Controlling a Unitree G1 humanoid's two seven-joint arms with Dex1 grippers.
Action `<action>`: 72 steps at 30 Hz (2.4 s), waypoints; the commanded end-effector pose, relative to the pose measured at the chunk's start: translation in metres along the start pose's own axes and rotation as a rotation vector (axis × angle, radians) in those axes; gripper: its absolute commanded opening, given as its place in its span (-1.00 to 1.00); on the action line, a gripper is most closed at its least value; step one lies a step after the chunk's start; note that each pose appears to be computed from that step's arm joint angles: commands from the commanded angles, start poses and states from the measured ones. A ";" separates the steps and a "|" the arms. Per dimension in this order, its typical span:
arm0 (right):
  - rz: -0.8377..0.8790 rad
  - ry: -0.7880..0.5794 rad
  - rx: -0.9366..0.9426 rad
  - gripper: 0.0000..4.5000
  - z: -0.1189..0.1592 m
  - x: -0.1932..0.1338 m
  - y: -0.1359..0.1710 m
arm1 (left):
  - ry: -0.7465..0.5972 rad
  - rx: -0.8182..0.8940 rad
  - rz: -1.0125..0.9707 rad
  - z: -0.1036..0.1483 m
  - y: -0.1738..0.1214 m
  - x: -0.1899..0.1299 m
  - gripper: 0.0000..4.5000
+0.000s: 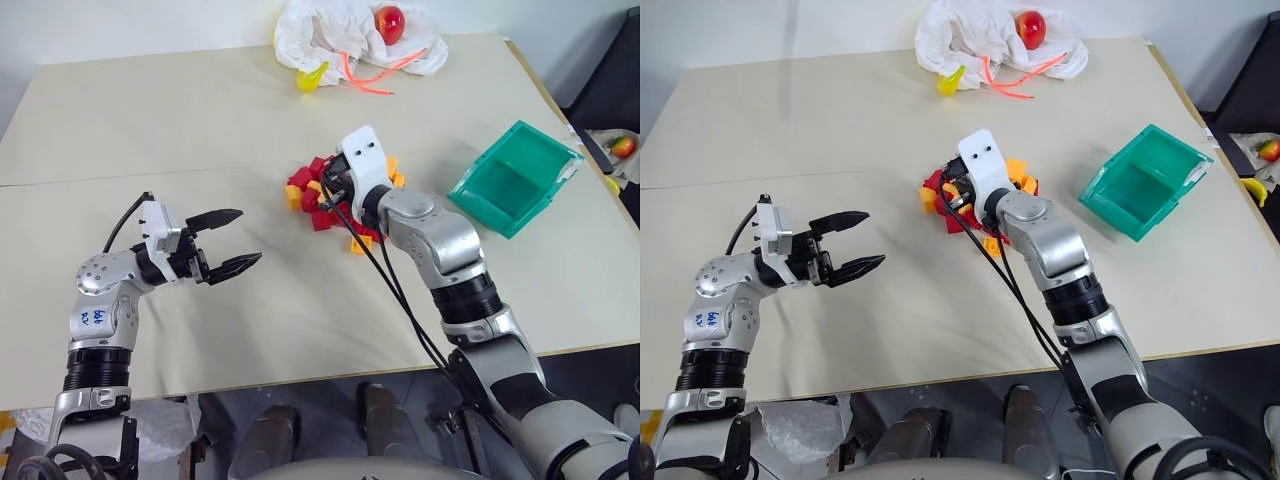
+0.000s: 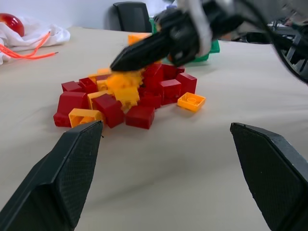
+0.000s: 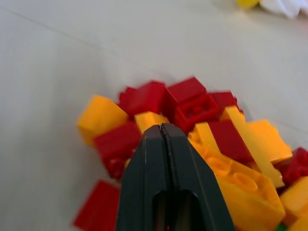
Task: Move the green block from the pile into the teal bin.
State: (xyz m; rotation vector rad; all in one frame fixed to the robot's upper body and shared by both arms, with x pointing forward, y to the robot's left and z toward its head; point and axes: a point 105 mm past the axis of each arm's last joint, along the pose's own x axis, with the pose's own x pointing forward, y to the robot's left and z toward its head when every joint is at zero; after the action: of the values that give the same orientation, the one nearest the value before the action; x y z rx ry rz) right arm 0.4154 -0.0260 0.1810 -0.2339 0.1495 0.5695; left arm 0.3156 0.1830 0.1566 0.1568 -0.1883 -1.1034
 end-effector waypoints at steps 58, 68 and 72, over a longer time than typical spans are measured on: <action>0.252 0.066 -0.370 0.17 0.033 -0.065 -0.087 | -0.047 0.155 -0.003 0.011 0.002 0.005 1.00; 0.245 0.209 -0.361 0.99 0.016 -0.033 -0.081 | -0.055 0.151 -0.015 0.008 0.000 0.010 1.00; 0.238 0.259 -0.345 0.99 0.010 -0.018 -0.078 | -0.058 0.154 -0.019 0.008 -0.002 0.012 1.00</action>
State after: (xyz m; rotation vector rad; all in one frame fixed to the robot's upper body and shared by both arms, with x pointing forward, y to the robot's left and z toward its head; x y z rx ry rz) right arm 0.4388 -0.0962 0.1943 -0.6006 0.3715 0.8255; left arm 0.3187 0.1710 0.1591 0.2416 -0.2980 -1.1122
